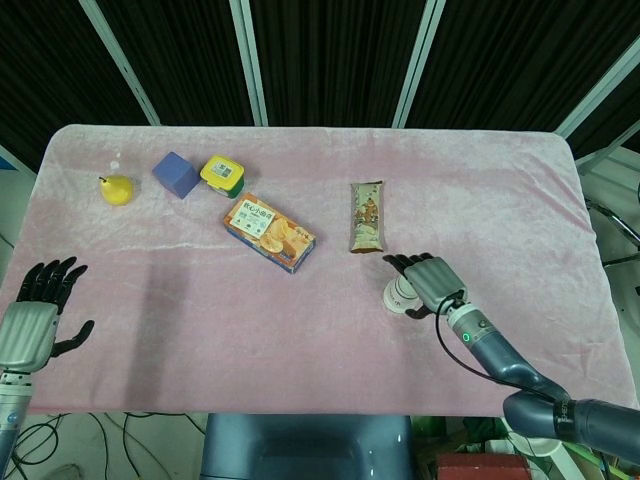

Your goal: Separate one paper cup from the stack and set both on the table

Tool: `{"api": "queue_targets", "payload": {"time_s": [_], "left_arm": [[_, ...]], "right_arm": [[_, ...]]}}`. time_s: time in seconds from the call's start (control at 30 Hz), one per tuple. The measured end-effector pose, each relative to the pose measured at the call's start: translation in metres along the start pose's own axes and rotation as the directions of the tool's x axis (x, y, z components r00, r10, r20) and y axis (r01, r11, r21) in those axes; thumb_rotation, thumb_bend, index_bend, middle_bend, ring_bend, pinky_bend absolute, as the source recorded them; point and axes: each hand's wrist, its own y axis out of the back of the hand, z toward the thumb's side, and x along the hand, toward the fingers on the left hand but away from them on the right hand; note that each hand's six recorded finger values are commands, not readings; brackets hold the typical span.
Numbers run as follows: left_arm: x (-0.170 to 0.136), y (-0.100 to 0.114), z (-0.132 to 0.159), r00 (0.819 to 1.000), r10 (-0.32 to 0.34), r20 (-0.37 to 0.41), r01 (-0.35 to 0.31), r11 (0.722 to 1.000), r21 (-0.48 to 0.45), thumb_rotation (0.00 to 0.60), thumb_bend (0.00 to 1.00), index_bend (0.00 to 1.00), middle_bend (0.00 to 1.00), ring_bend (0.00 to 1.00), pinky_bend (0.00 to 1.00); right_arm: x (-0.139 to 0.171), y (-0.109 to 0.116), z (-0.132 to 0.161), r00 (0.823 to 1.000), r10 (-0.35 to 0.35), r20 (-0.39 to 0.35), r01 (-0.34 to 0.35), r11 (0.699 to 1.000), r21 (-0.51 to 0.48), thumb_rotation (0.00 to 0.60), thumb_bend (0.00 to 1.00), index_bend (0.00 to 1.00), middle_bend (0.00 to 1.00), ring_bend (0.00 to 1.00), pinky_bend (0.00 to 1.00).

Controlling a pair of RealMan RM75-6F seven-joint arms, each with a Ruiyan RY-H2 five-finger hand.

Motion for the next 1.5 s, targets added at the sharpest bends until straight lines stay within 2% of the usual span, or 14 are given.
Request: {"api": "queue_targets", "payload": {"time_s": [0.47,0.73,1.0,1.17,1.27,1.5], "left_arm": [[0.000,0.000,-0.002,1.000,-0.003,-0.015,0.004,1.000,0.007,0.600,0.28,0.11,0.04,0.00,0.00],[0.001,0.000,-0.003,1.000,-0.003,-0.020,0.003,1.000,0.007,0.600,0.28,0.12,0.04,0.00,0.00],[0.001,0.000,-0.003,1.000,-0.006,-0.020,0.006,1.000,0.001,0.600,0.28,0.12,0.04,0.00,0.00],[0.001,0.001,-0.005,1.000,-0.008,-0.025,0.008,1.000,-0.005,0.600,0.28,0.13,0.04,0.00,0.00],[0.001,0.002,-0.005,1.000,-0.004,-0.026,0.004,1.000,-0.003,0.600,0.28,0.13,0.04,0.00,0.00],[0.001,0.001,-0.003,1.000,-0.006,-0.014,0.006,1.000,0.000,0.600,0.29,0.13,0.04,0.00,0.00]], "right_arm": [[-0.005,-0.009,0.008,1.000,0.002,-0.020,-0.001,1.000,0.023,0.600,0.13,0.22,0.24,0.31,0.27],[-0.009,-0.012,0.006,1.000,0.004,-0.018,-0.003,0.998,0.061,0.600,0.22,0.25,0.26,0.33,0.32],[-0.010,-0.016,0.008,0.999,0.022,-0.027,-0.020,0.998,0.054,0.600,0.33,0.34,0.33,0.42,0.44],[-0.011,-0.016,0.011,0.999,0.030,-0.038,-0.028,0.998,0.054,0.600,0.40,0.45,0.41,0.47,0.53],[-0.011,-0.013,0.013,0.999,0.022,-0.046,-0.020,0.999,0.039,0.600,0.41,0.51,0.45,0.50,0.56],[-0.003,0.010,0.009,0.998,-0.024,-0.052,0.023,0.999,-0.028,0.600,0.42,0.53,0.48,0.54,0.57]]}}
